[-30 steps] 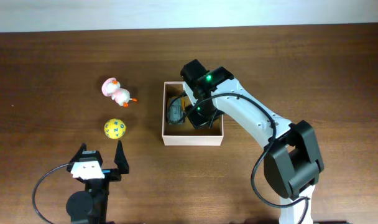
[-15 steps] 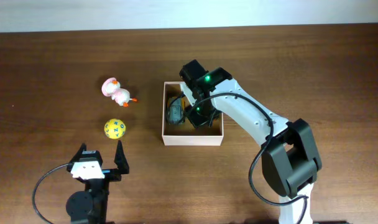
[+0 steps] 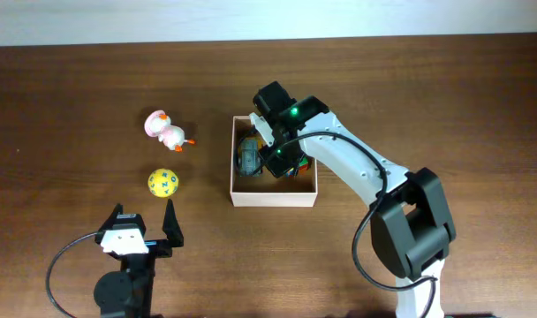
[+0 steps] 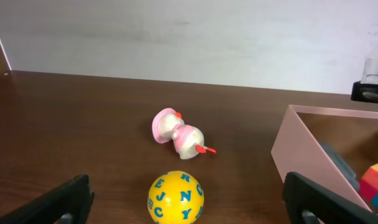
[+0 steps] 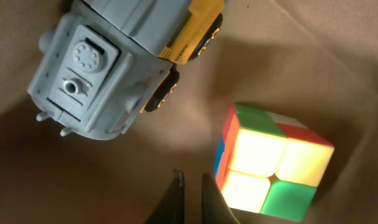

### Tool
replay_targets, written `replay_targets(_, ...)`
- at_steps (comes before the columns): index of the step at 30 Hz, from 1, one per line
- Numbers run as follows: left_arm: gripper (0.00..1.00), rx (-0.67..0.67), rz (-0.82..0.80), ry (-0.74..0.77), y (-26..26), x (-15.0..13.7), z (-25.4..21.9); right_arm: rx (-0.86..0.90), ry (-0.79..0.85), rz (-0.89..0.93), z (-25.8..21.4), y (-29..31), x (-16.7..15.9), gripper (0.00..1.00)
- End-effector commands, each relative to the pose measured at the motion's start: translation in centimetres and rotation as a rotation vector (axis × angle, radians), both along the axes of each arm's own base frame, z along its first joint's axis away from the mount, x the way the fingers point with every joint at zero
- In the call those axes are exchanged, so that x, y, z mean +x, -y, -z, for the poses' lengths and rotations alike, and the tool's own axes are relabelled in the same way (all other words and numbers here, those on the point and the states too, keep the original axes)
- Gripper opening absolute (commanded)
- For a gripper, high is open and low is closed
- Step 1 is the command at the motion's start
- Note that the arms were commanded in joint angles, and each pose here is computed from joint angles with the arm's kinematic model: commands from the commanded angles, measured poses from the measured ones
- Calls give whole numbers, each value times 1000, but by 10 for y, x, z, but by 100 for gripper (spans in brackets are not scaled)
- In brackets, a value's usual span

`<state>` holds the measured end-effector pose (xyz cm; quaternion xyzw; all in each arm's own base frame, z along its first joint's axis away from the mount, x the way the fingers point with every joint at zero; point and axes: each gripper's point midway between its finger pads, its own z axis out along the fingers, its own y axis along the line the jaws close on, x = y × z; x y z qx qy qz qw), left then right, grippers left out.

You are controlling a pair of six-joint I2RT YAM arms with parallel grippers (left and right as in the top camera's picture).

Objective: Pack container
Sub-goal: 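Push the cube and truck inside the box with the right gripper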

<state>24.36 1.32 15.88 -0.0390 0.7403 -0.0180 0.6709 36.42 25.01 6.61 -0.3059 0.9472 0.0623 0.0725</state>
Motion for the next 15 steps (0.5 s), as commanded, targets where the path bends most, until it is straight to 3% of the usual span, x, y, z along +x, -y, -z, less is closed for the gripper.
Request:
replay_targets(1,99,19,0,3,0,0,1,-43,-36,-21,23,6,-2,6)
replay_targets(15,99,19,0,4,0,0,1,-89,60,-26,28,12,21,6)
